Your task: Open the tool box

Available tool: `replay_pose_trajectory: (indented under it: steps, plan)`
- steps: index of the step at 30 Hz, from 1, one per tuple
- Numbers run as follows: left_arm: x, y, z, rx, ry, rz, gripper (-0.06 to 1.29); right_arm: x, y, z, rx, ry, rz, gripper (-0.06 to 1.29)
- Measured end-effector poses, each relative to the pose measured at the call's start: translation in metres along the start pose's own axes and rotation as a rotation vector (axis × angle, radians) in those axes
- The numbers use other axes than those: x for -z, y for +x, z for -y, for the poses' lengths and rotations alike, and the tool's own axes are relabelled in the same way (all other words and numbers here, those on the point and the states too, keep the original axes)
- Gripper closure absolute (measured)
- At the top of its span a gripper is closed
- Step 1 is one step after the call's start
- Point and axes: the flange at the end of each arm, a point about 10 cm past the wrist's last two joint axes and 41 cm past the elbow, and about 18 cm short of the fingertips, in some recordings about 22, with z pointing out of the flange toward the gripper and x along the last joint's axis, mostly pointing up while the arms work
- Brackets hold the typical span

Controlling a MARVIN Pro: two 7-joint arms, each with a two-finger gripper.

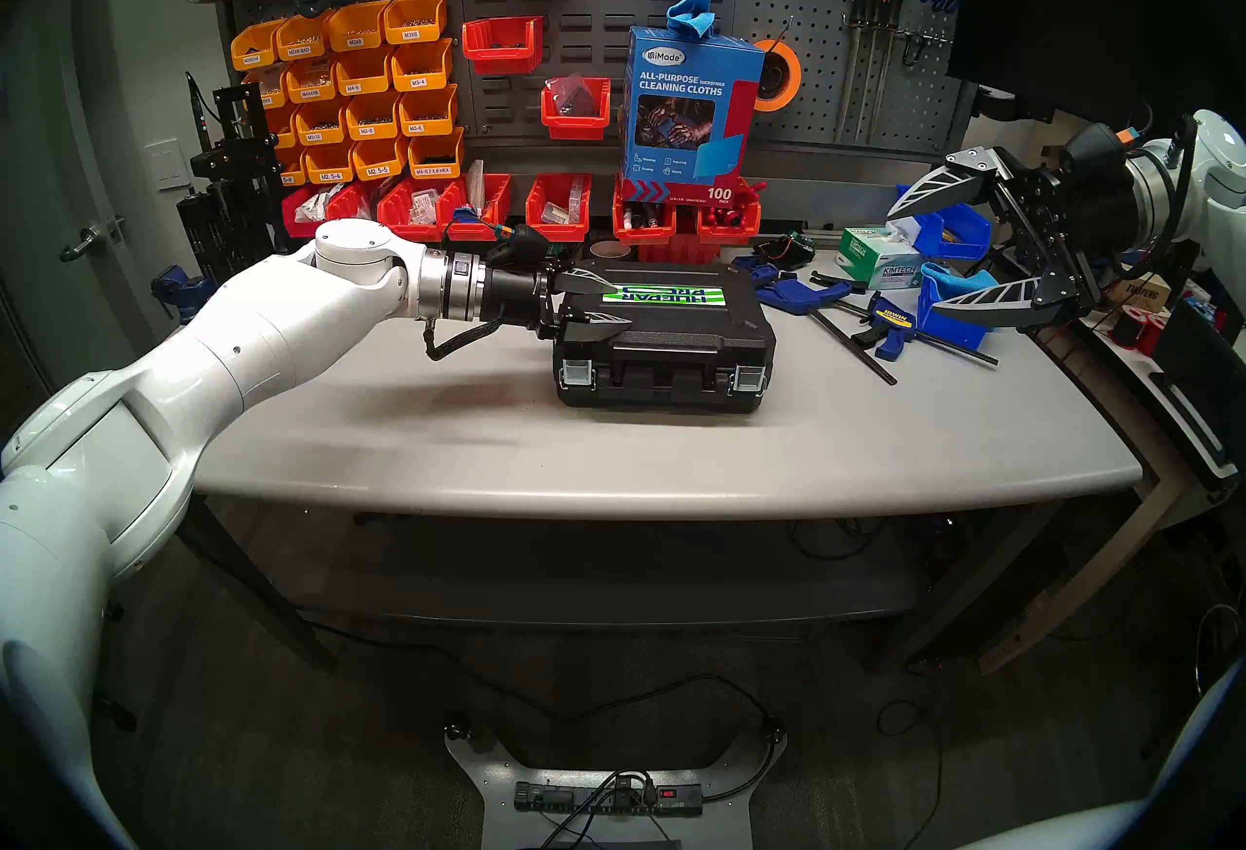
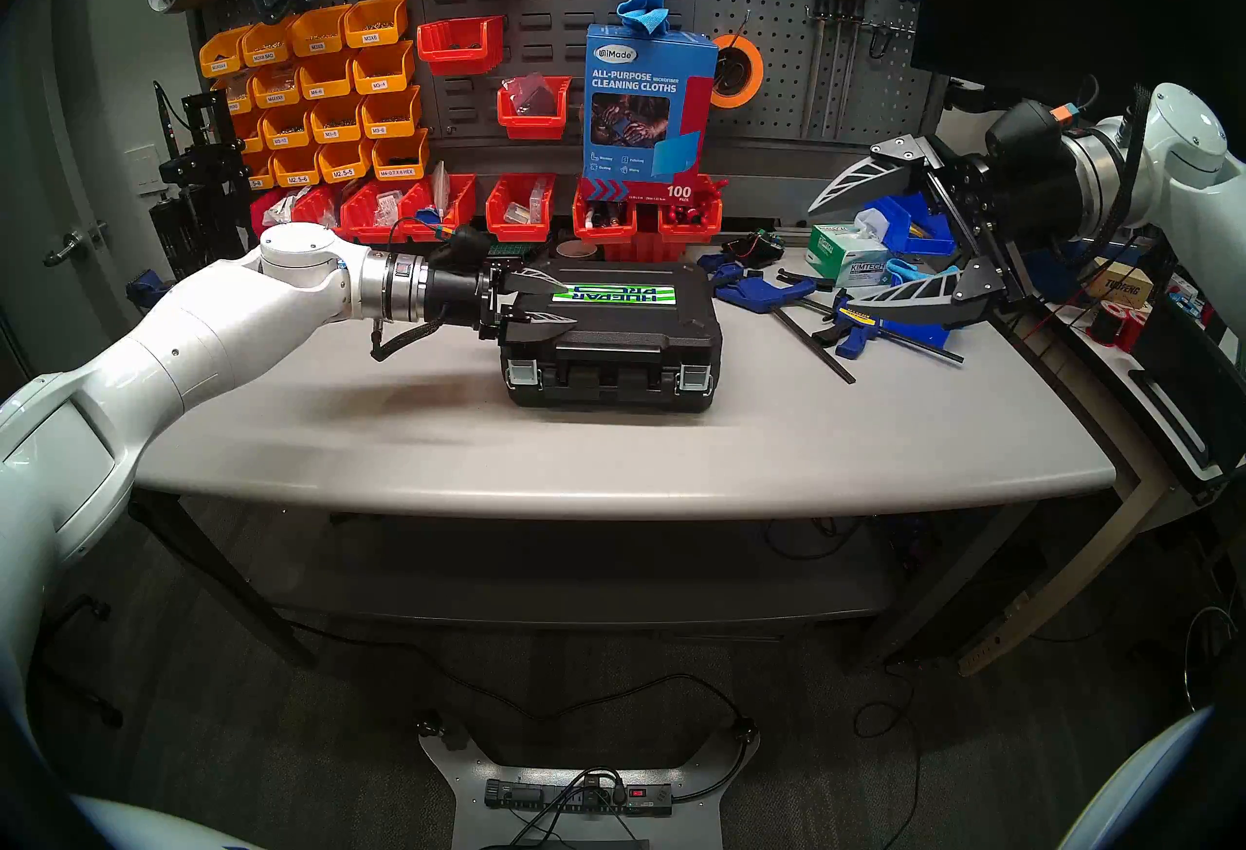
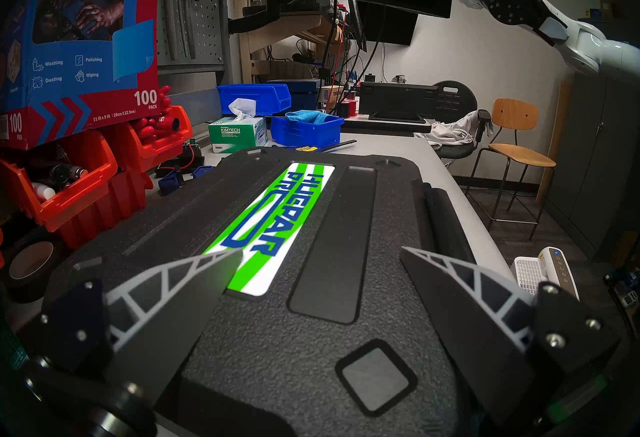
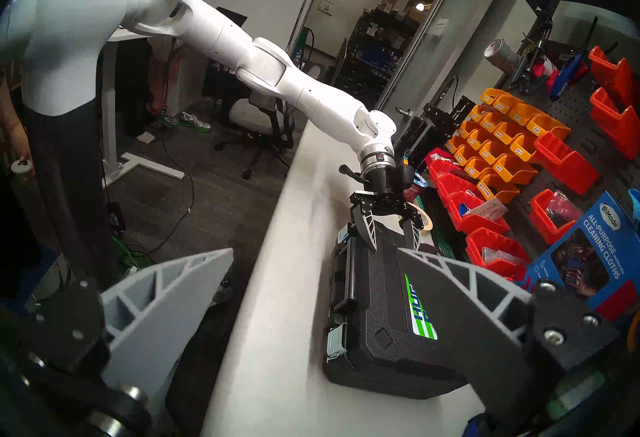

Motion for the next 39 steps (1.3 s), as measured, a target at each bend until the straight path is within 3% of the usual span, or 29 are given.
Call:
replay_pose_trajectory:
  steps: [8, 27, 39]
  plan:
    - [0.0, 0.0, 0.0, 0.0, 0.0, 0.0, 0.0, -0.022, -0.001, 0.002, 0.004, 0.078, 0.055, -0.01]
    - [0.0, 0.0, 0.0, 0.0, -0.001, 0.0, 0.0, -0.068, -0.057, 0.009, -0.081, 0.265, 0.238, -0.01]
    - [0.0, 0.0, 0.0, 0.0, -0.003, 0.0, 0.0, -0.111, -0.059, 0.012, -0.033, 0.431, 0.294, -0.01]
